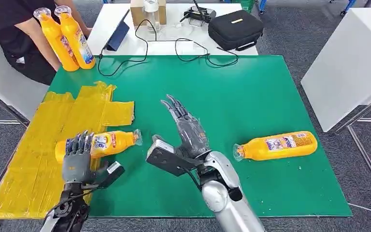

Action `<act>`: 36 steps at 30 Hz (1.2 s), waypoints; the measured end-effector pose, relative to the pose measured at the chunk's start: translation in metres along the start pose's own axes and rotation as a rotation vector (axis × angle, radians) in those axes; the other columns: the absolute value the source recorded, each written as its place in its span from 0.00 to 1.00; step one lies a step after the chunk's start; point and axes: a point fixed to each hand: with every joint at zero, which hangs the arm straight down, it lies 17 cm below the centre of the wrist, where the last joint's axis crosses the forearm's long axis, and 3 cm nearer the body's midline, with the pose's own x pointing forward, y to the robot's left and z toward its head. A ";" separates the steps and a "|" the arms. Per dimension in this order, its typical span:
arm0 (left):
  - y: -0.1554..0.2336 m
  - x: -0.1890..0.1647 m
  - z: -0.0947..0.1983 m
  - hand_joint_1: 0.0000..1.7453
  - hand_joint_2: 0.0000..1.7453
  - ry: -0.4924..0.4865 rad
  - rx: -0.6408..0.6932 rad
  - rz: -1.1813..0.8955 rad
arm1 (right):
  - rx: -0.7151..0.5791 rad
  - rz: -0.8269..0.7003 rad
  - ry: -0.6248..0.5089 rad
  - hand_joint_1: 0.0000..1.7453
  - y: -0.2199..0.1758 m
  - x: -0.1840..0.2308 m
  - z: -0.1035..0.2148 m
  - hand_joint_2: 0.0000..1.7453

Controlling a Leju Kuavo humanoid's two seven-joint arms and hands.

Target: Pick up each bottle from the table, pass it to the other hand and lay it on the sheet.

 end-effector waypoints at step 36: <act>0.185 -0.021 0.051 0.00 0.00 -0.171 0.418 1.387 | -0.009 0.471 0.321 0.00 -0.129 -0.133 0.200 1.00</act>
